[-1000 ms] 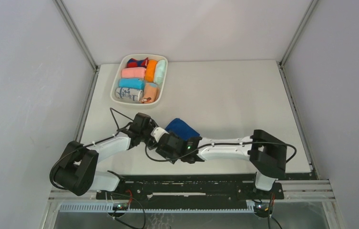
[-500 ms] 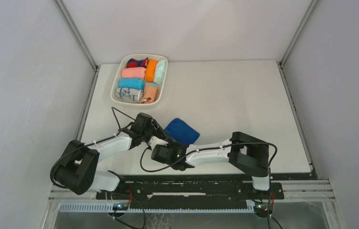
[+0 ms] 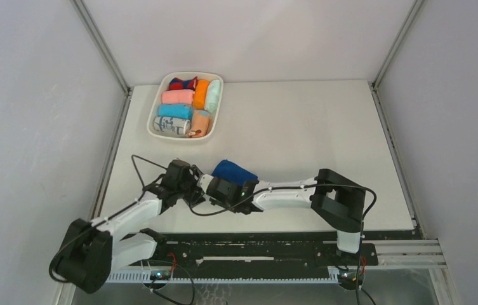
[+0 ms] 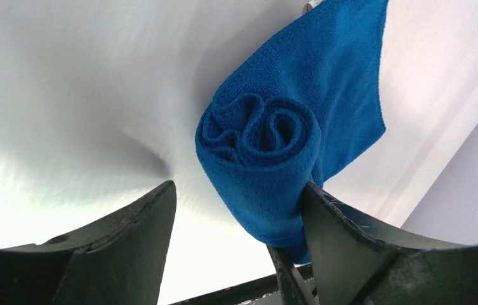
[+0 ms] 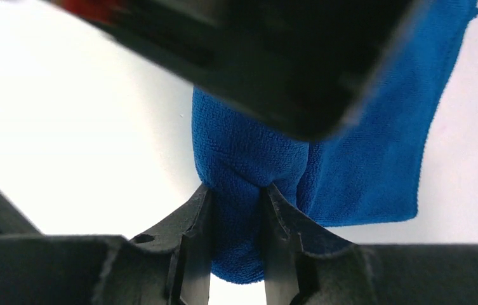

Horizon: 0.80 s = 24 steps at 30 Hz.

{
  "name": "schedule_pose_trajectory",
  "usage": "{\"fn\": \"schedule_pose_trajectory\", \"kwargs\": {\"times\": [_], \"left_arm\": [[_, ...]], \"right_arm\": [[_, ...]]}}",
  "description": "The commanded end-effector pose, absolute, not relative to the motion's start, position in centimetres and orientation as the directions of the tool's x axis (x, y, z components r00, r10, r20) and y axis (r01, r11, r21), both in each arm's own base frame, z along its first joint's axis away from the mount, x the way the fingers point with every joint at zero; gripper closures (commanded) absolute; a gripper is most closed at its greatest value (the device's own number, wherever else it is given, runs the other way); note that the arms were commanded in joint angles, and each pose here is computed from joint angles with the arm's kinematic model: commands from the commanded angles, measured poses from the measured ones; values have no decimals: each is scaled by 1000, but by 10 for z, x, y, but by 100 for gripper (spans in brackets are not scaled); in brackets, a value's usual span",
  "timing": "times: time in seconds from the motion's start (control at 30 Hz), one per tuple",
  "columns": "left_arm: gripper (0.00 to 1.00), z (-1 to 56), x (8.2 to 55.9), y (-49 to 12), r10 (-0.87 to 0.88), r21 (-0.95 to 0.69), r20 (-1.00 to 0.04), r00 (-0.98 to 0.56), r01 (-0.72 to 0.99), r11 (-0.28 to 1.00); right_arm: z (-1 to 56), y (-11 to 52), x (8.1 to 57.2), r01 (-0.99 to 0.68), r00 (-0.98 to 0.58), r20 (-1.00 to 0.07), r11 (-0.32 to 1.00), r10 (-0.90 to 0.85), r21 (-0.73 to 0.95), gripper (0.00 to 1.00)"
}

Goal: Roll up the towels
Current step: Roll the towel at the center of the board.

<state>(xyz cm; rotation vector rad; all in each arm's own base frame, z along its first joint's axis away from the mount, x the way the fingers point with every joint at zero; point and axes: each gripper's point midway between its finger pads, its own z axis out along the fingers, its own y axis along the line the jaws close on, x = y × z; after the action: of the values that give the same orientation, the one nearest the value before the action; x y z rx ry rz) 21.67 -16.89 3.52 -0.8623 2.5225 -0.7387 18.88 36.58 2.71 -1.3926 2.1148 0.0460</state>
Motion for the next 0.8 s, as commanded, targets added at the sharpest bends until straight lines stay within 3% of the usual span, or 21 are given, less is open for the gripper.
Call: {"fn": "schedule_pose_trajectory", "kwargs": {"times": [0.0,0.23,0.4,0.77], "left_arm": [[23,40,205,-145,-720,-596,-176,-672,-509,621],[15,55,196,-117,-797,-642,-215,-564,-534,550],[9,56,192,-120,-798,-669,-195,-571,-517,533],[8,49,186,-129,-790,-679,-139,-597,-523,515]], "right_arm": [[15,378,147,-939,-318,-494,341,-809,45,77],[20,384,129,-911,-396,-476,270,-785,313,77],[25,387,120,-826,-491,-441,242,-751,509,76],[24,385,132,-547,-709,-265,274,-653,791,73]]}}
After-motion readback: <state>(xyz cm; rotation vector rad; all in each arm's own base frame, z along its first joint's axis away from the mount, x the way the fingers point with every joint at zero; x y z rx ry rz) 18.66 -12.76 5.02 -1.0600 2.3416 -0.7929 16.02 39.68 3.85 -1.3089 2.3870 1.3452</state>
